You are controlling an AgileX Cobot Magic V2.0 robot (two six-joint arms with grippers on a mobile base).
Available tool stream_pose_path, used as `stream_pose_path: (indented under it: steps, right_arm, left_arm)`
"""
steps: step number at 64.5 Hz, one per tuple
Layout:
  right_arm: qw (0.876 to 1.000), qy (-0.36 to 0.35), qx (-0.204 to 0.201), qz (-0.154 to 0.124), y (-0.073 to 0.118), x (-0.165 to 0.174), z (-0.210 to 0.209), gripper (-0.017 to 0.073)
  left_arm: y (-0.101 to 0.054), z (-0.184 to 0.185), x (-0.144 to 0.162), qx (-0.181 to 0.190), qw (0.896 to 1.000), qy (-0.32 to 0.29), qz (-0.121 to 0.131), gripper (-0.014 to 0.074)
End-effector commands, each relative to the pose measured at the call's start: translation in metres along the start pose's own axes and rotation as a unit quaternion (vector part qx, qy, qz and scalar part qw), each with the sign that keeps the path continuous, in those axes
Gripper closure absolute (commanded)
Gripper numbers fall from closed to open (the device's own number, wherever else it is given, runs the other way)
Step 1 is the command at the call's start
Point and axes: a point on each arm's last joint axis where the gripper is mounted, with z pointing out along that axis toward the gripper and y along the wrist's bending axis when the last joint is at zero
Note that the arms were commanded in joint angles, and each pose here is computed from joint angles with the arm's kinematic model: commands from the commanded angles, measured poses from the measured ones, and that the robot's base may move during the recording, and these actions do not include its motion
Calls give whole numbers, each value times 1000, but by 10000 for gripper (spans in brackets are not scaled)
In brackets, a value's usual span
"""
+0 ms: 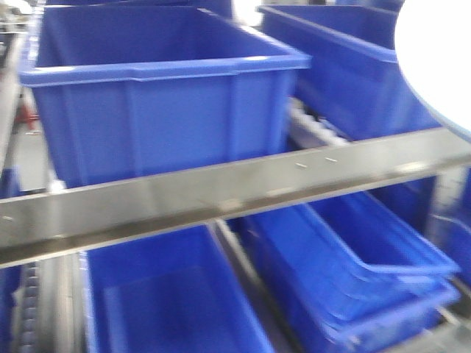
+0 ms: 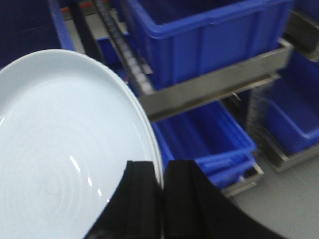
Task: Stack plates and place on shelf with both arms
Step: 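Drive the base up to the shelf of blue bins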
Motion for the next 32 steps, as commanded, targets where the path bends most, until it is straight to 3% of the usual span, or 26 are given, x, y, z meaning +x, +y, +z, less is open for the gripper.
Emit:
stream_pose_path:
  steps: [1, 32]
  right_arm:
    - [998, -57, -10, -2, 3, -18, -3, 536]
    - [998, -57, -10, -2, 3, -18, -3, 536]
  left_arm:
    - [-2, -2, -16, 7, 999, -49, -7, 507]
    - [-2, -2, -16, 7, 999, -49, -7, 507]
